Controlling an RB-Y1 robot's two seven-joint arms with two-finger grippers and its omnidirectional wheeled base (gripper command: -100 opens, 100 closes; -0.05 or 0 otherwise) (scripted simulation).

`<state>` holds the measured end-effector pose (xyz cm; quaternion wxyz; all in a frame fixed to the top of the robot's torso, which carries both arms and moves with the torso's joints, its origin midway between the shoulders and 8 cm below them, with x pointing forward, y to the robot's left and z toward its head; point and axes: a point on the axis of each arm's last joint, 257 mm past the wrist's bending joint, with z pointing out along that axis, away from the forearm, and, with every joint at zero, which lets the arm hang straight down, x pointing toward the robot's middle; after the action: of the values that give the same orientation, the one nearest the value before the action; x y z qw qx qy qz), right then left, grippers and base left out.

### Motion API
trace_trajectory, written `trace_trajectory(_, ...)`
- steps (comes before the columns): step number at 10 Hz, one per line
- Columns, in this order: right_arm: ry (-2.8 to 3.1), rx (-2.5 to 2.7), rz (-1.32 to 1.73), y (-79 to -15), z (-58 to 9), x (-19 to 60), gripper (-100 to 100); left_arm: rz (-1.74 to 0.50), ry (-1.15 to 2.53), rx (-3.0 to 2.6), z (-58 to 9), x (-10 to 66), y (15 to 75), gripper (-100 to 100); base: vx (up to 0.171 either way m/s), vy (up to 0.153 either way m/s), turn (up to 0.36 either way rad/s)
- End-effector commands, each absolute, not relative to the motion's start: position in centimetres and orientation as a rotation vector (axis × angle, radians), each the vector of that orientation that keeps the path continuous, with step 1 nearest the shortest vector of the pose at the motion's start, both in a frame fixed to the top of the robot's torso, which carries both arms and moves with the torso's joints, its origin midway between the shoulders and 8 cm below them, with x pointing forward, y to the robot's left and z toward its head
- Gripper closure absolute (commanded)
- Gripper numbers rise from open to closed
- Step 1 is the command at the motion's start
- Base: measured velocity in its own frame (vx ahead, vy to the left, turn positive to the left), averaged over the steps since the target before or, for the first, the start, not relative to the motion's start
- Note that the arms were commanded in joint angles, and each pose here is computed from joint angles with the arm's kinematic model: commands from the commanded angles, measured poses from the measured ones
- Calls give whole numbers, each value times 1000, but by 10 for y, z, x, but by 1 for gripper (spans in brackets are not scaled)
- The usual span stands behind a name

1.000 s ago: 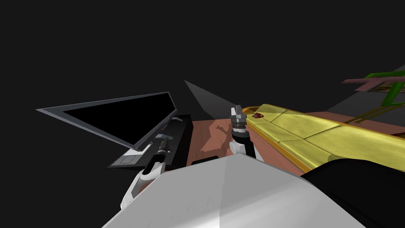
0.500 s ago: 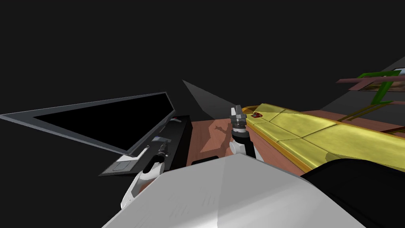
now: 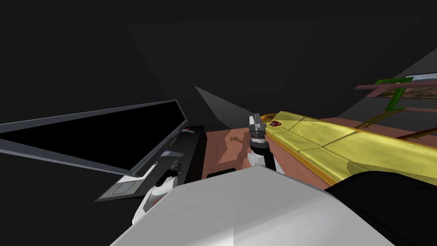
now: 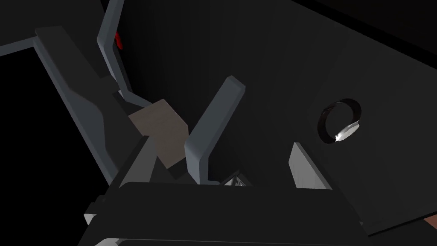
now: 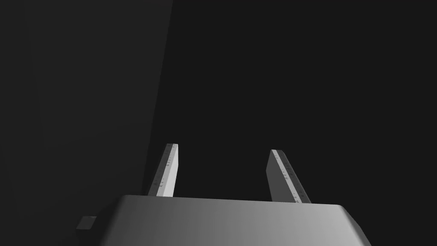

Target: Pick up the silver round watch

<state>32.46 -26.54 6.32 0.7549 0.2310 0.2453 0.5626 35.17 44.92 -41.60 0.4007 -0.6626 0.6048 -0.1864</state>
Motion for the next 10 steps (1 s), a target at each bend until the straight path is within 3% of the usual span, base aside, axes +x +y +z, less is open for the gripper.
trace_trajectory(1,535,504,1227,-265,63,325,0,-442,1539,-1755,-434,340,451,-100,55,39,-62)
trace_trajectory(10,535,504,1227,-265,63,325,0,-305,1583,-2121,-514,274,434,-100,55,69,-56)
